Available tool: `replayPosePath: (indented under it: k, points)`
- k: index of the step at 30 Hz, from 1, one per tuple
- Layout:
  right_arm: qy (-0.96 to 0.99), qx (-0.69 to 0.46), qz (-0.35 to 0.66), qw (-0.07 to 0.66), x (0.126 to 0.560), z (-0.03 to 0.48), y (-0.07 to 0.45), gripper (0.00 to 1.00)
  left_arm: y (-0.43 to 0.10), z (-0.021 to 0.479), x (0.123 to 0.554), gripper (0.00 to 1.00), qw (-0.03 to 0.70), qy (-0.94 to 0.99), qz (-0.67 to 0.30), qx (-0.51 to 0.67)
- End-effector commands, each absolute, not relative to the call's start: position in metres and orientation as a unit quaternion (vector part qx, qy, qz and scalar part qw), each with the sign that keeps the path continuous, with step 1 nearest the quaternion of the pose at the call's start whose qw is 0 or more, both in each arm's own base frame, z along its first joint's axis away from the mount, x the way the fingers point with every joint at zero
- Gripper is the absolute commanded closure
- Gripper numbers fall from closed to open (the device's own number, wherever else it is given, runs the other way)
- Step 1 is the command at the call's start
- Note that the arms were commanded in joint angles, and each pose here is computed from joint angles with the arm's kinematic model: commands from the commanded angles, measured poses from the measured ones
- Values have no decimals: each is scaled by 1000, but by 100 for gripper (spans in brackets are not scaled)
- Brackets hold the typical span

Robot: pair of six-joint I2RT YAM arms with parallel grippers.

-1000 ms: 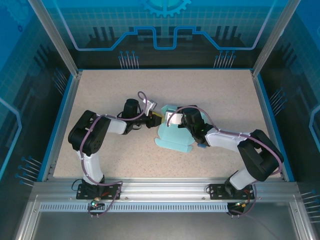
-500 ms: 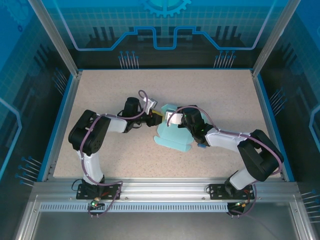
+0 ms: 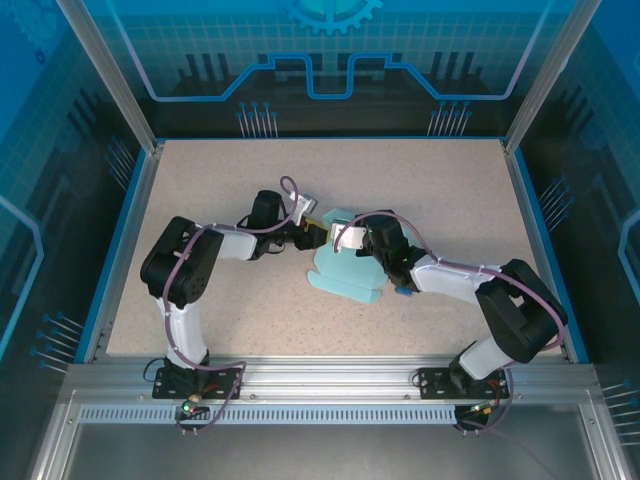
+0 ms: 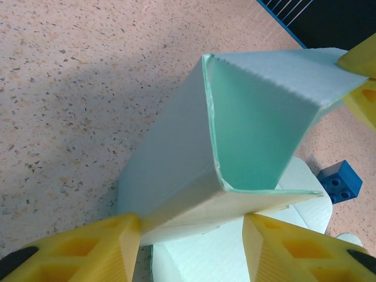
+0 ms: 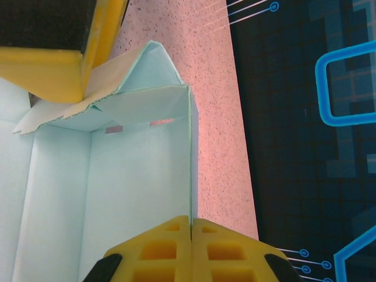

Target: Fold the paper box

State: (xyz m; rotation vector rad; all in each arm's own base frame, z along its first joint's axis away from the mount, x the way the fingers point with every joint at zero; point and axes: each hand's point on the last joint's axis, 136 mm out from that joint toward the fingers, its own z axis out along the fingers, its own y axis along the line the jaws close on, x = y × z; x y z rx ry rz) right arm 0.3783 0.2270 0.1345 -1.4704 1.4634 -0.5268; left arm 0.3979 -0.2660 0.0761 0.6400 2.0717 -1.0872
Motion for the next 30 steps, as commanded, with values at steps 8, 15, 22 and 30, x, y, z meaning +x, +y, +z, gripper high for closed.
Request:
replayPosePath:
  k: [8, 15, 22, 30]
  points:
    - [594, -621, -202, 470, 380, 132, 229, 100, -284, 89, 387, 56, 350, 758, -460, 301]
    - [564, -636, -249, 464, 385, 122, 226, 100, -286, 84, 390, 58, 333, 767, -459, 301]
    - [548, -640, -273, 464, 383, 114, 227, 100, -285, 83, 394, 56, 330, 773, -454, 294]
    - [565, -628, -244, 476, 376, 118, 234, 100, -281, 85, 403, 50, 350, 787, -429, 271]
